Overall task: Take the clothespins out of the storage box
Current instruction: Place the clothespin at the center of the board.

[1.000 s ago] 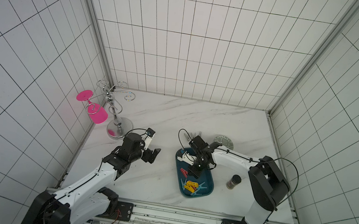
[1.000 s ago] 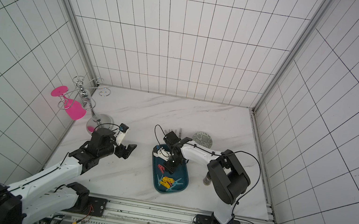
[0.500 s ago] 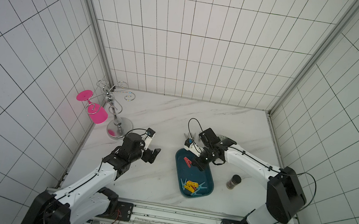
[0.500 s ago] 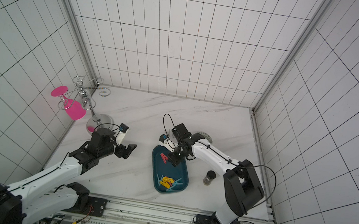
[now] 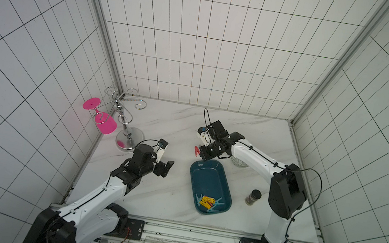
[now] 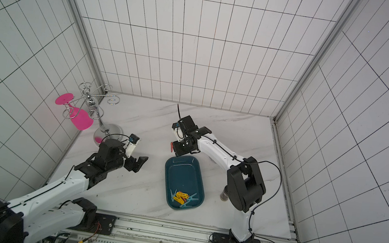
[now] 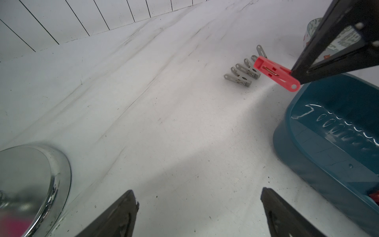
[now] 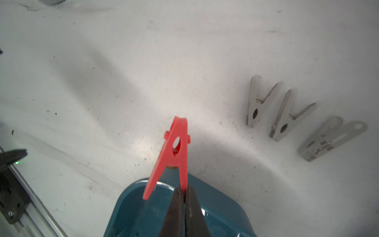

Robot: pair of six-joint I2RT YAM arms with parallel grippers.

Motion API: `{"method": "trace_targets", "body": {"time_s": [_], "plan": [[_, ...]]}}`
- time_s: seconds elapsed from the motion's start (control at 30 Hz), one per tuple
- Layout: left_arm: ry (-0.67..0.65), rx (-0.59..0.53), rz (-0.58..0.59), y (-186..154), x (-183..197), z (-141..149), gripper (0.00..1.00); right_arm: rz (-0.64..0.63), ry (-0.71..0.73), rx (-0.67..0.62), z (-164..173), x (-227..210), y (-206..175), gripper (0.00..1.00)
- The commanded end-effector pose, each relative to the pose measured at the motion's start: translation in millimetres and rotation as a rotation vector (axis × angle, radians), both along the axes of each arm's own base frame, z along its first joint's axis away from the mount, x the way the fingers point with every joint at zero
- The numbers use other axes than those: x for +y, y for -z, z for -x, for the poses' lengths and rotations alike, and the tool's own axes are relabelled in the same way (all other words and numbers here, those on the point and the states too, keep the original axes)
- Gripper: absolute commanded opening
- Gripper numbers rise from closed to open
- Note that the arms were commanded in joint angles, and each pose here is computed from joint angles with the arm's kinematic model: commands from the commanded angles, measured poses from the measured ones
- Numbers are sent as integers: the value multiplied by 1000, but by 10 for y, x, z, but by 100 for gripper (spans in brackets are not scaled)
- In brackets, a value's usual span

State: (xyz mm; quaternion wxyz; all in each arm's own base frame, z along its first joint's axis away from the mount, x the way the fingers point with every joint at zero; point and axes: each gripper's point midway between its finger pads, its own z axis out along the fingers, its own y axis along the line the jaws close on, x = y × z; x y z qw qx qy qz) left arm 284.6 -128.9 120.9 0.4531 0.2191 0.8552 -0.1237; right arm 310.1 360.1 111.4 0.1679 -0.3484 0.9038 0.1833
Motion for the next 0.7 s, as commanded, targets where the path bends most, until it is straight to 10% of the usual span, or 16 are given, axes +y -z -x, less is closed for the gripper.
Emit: {"method": "trace_targets", "body": {"time_s": [0.0, 0.67], "plan": [[15, -19, 14, -70, -33, -2, 95, 35, 101, 12, -211, 39, 46, 7], [85, -44, 9, -172, -107, 72, 95, 171, 203, 104, -694, 106, 591, 13]]}}
